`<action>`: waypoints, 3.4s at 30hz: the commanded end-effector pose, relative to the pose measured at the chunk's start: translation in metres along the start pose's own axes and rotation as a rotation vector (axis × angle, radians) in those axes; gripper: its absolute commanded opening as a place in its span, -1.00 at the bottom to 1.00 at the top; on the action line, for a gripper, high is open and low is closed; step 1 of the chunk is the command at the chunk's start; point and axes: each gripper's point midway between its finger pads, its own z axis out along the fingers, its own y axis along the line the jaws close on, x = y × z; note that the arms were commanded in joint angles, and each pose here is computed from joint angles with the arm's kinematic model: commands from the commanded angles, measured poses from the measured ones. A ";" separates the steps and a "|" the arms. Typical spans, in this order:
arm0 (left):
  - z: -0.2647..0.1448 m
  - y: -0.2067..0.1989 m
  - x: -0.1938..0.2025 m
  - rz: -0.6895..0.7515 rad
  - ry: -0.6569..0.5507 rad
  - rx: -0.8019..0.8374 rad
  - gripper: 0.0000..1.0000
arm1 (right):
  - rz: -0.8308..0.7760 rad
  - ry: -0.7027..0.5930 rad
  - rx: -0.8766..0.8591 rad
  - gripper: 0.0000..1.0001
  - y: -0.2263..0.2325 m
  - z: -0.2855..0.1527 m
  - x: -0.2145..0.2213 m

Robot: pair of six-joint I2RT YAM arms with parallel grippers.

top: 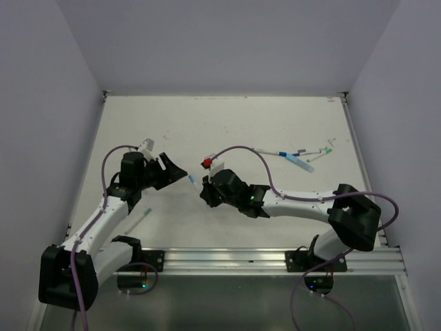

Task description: Open the pen caps

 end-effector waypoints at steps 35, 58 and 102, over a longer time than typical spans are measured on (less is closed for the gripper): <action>0.010 -0.042 0.026 -0.106 0.145 0.314 -1.00 | 0.048 -0.112 -0.101 -0.10 0.022 0.001 -0.037; 0.036 -0.049 -0.050 -0.314 0.072 0.227 -1.00 | -0.174 -0.105 0.451 -1.00 -0.041 -0.010 0.003; 0.095 -0.001 -0.031 0.236 0.134 -0.186 -1.00 | 0.094 0.152 0.560 -1.00 -0.188 0.058 -0.021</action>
